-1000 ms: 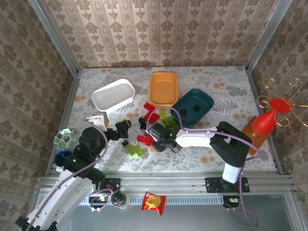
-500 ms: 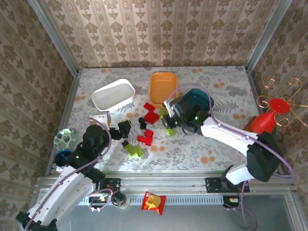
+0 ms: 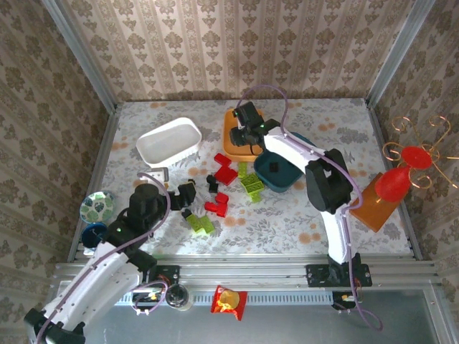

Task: Sort the legos into containers by color
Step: Place the lego in the container, then pick up the lego from the bottom-left of the table.

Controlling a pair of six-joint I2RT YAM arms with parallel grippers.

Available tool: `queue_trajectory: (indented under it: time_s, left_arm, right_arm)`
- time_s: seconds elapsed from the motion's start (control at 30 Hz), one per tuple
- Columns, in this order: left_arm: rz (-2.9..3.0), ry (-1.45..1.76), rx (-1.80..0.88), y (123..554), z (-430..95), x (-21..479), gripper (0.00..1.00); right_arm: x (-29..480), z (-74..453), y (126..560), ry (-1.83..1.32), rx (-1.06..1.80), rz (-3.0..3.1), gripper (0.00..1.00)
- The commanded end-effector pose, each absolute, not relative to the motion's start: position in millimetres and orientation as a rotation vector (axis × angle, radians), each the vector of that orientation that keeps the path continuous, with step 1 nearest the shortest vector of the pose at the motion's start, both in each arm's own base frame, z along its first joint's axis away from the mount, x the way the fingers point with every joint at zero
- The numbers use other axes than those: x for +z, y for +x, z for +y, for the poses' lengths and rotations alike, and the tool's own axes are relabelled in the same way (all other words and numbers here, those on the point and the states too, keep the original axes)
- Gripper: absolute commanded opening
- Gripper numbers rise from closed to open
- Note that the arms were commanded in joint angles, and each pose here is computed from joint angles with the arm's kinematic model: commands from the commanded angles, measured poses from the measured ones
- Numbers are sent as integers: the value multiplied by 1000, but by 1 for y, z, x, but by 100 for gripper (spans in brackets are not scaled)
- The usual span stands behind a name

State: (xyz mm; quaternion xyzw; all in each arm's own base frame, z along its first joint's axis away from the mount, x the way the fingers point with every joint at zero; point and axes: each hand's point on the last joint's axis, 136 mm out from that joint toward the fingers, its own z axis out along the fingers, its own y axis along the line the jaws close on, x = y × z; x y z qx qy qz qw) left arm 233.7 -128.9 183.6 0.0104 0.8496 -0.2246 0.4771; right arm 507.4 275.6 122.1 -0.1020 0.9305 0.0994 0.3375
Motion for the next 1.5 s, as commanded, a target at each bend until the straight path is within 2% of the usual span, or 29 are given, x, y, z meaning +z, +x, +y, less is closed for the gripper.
queue_trajectory:
  time_s: [0.0,0.07,0.1,0.2,0.27,0.43,0.53,0.77,0.9,1.1,1.33,1.47]
  left_arm:
    - [2137,-6,-541,230,-126,168,94]
    - [2150,-8,-542,229,-126,164,93]
    - [2153,-9,-543,229,-126,163,93]
    - [2174,-12,-538,227,-125,160,93]
    - [2190,-7,-535,226,-126,157,93]
    - [2249,22,-536,221,-130,150,88]
    - [2306,61,-531,213,-136,140,85]
    - [2473,171,-503,191,-156,106,74]
    - [2537,168,-438,186,-150,88,73]
    - [2524,63,-501,201,-138,78,72]
    - [2574,68,-538,208,-145,64,65]
    - [2631,56,-483,208,-140,50,56]
  right_arm:
    - [120,268,516,-205,224,2463,41]
    - [119,270,519,-208,222,2469,45]
    - [121,272,521,-206,227,2465,53]
    - [128,273,524,-201,239,2450,67]
    - [137,273,523,-200,248,2435,71]
    - [171,270,510,-194,298,2365,72]
    - [183,268,487,-203,332,2331,72]
    - [164,257,424,-211,367,2336,71]
    - [150,251,401,-231,356,2354,71]
    - [154,245,389,-242,359,2347,71]
    - [168,241,387,-242,350,2314,71]
    - [174,239,385,-242,349,2300,71]
